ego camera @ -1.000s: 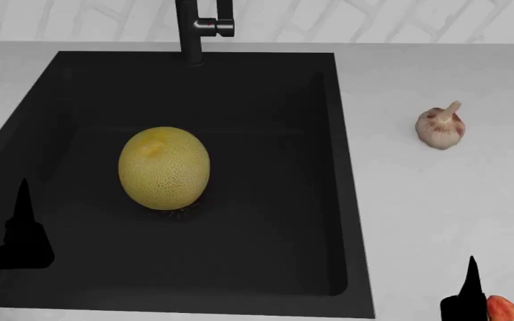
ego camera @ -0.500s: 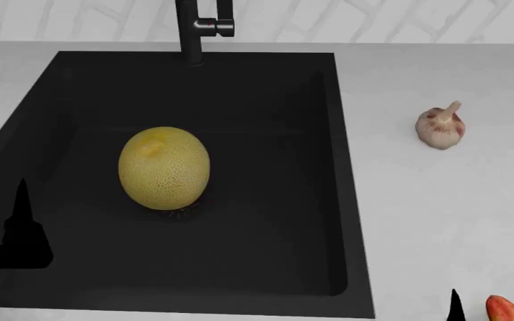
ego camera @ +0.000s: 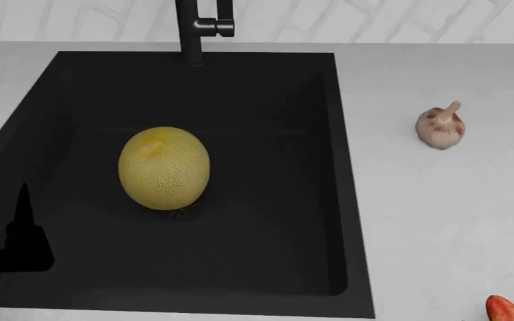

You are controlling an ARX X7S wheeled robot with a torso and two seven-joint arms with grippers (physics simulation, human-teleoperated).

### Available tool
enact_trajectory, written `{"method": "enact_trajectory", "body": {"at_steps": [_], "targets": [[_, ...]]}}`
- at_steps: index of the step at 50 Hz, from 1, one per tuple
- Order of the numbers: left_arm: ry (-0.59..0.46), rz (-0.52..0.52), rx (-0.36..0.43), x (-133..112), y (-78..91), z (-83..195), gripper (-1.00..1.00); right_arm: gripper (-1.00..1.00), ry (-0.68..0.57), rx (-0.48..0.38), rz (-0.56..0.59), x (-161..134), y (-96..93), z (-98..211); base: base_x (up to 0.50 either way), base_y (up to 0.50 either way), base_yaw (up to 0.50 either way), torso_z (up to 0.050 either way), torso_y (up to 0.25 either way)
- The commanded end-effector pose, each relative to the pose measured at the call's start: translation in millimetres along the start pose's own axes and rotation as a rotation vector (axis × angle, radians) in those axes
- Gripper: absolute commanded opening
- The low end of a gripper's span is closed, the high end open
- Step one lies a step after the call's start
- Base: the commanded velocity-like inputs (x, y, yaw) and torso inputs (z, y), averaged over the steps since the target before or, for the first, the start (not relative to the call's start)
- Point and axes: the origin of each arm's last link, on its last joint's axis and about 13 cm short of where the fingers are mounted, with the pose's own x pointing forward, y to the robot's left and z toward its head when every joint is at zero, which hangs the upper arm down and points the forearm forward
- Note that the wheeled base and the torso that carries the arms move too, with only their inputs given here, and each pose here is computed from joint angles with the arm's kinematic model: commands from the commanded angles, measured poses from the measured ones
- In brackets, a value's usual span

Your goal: Pick the sweet potato from the counter and place it in the sink

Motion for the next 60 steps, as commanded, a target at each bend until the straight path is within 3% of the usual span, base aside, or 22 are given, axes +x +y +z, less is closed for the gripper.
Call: {"method": "enact_trajectory", "body": {"at_steps": [1,26,49,50,60], "targets": [[0.005,-0.001,-0.001,-0.3,-0.4,-1.3,1.00,1.00,0.007,0.001,-0.029,2.4,-8.1,-0.1,0.00,0.00,0.00,0.000,0.000],[0.006,0.003,-0.001,-0.7,0.0,-2.5,1.00,1.00,0.070,0.039,-0.023,26.0,-10.4,-19.3,0.00,0.00,0.00,0.000,0.000],[0.010,0.006,-0.004,-1.6,1.2,-2.1,1.00,1.00,0.173,0.031,0.021,44.3,0.4,-45.7,0.00,0.00,0.00,0.000,0.000],[0.010,0.006,-0.003,-1.5,1.1,-2.2,1.00,-1.00,0.170,0.026,0.016,44.0,0.4,-46.8,0.01,0.00,0.00,0.000,0.000],[0.011,0.003,0.000,-0.8,0.2,-2.2,1.00,-1.00,0.135,0.034,0.005,41.4,1.2,-42.4,0.00,0.00,0.00,-0.003,0.000]]}}
